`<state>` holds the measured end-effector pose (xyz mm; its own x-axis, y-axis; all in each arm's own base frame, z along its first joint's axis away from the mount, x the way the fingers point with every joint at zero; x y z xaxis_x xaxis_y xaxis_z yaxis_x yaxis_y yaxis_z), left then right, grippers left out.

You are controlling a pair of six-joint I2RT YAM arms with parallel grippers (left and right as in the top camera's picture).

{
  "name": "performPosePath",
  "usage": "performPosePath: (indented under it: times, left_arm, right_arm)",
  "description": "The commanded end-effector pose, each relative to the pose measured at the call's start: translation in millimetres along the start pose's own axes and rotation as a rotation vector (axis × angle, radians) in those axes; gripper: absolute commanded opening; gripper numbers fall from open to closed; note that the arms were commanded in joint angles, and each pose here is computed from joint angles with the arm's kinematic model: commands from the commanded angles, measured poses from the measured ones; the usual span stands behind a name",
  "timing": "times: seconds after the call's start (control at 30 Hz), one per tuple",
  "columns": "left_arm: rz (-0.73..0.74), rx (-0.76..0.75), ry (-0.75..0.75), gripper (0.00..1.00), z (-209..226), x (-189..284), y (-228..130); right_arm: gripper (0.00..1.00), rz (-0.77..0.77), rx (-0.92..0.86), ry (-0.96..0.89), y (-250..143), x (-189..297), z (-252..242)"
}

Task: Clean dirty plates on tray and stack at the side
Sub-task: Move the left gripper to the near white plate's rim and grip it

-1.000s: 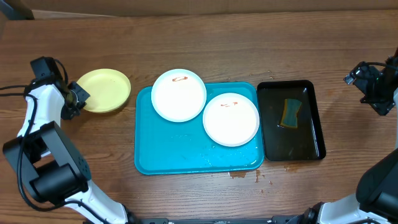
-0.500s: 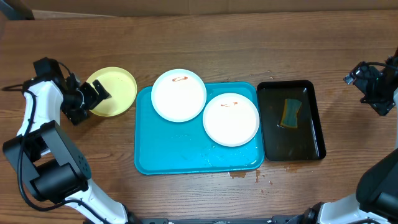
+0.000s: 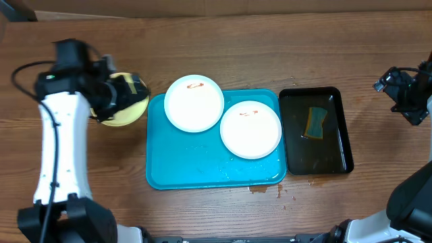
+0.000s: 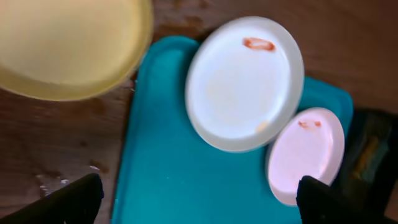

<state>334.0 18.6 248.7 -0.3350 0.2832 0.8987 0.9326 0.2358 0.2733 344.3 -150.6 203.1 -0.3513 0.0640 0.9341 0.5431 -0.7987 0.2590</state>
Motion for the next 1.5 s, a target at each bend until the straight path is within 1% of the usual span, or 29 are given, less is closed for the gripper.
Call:
performPosePath:
  times: [0.0,0.07,0.23,0.33,0.5,0.63,0.87,1.27,1.47]
  left_arm:
    - [0.054,-0.108,-0.046,1.0,-38,-8,-12]
    - [0.089,-0.17,-0.057,1.0,-60,-17,-22]
    - [0.135,-0.264,-0.012,1.0,-101,-31,-46]
    - [0.163,-0.322,-0.027,1.0,-128,-36,-63]
    - [0.187,-0.383,-0.036,1.0,-157,-41,-85]
    - [0.169,-0.393,0.028,1.0,-169,-44,-96]
    - [0.166,-0.446,0.021,1.0,-189,-51,-111]
    - [0.187,-0.454,0.03,1.0,-193,-66,-112]
    - [0.19,-0.453,0.026,1.0,-193,-66,-113]
  right_arm:
    - [1.0,-0.016,0.002,0.007,4,3,1]
    - [1.0,-0.016,0.002,0.007,4,3,1]
    - [1.0,-0.016,0.002,0.007,4,3,1]
    - [1.0,-0.016,0.002,0.007,4,3,1]
    - [1.0,-0.016,0.002,0.007,4,3,1]
    - [1.0,-0.016,0.002,0.007,4,3,1]
    - [1.0,-0.016,0.002,0.007,4,3,1]
    - [1.0,-0.016,0.002,0.007,4,3,1]
    - [1.0,-0.016,0.002,0.007,4,3,1]
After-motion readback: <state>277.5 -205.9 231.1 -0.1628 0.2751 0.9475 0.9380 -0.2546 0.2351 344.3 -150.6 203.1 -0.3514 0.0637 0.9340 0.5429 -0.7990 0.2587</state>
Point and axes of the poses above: each gripper's point midway between its finger pads, its own x axis back along the fingers, its own z axis along the line the jaws close on, y = z × x, the point moved 7 cm from there along x, back along the fingers, and after that the axes turned 8 degrees about -x, right-handed, at the moved point
